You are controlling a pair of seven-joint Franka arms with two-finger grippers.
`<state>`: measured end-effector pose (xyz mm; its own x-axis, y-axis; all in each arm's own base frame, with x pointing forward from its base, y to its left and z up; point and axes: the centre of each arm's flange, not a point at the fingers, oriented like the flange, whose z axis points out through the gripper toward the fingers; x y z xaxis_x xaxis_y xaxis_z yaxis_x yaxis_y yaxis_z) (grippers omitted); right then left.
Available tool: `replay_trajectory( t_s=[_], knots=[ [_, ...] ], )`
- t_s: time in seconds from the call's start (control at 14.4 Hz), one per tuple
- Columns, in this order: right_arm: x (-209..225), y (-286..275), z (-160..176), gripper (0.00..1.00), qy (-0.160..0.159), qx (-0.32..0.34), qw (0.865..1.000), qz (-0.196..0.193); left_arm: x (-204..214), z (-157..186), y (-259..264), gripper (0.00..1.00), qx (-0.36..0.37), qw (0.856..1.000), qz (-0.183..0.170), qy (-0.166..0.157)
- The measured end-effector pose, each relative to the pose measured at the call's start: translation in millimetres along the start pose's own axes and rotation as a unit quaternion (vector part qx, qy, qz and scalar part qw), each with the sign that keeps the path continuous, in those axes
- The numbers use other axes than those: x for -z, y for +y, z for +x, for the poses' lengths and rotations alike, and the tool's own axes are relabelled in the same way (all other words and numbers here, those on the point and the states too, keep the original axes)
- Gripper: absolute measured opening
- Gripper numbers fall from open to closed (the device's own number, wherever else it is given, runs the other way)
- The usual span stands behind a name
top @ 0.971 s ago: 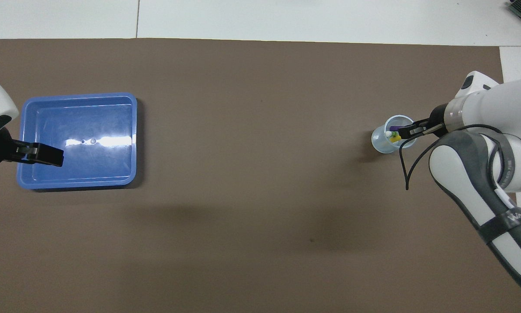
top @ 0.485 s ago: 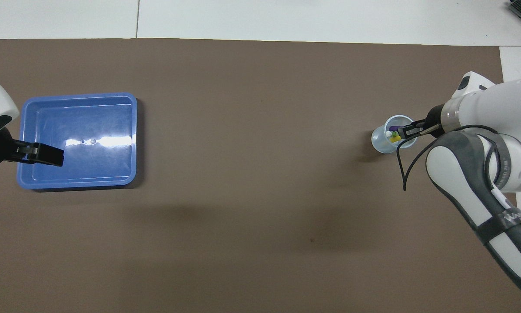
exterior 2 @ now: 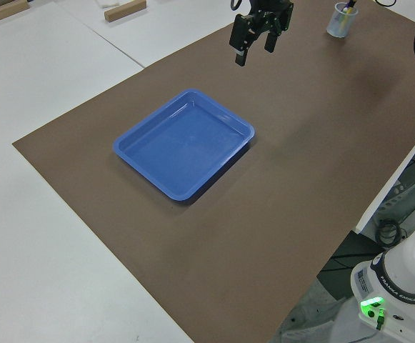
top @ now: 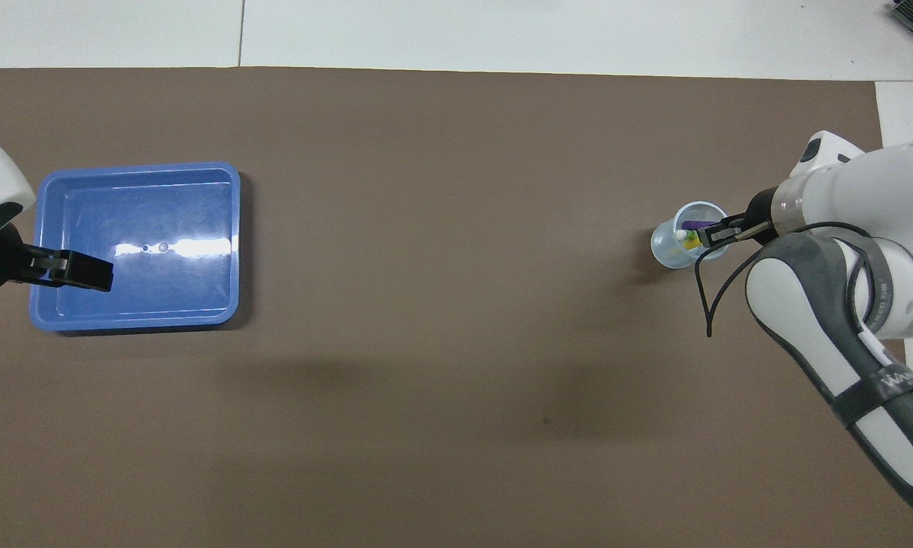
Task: Right arm passes pens to left for tray arrangement
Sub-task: 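Grasp the purple pen in the cup with the right gripper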
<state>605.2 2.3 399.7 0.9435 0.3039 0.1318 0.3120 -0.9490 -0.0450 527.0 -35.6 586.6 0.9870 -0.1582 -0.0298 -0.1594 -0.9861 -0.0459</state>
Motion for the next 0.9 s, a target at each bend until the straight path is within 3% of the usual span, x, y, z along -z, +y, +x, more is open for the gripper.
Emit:
replay_trajectory(
  t_s=[0.14,0.62,0.9],
  knots=[
    [-1.4,0.4,-1.2,0.34,-0.002,-0.001,1.0,0.0,0.0,0.0,0.0,1.0,0.0,1.0,0.0,0.0],
    [-3.8,1.3,-3.1,0.27,-0.004,-0.002,1.0,0.001,0.0,0.0,-0.6,1.0,0.001,1.0,0.0,0.0],
    [-3.8,1.9,-3.3,0.18,-0.004,-0.003,1.0,0.001,0.0,0.0,-0.6,1.0,0.001,1.0,0.0,0.0]
  ],
)
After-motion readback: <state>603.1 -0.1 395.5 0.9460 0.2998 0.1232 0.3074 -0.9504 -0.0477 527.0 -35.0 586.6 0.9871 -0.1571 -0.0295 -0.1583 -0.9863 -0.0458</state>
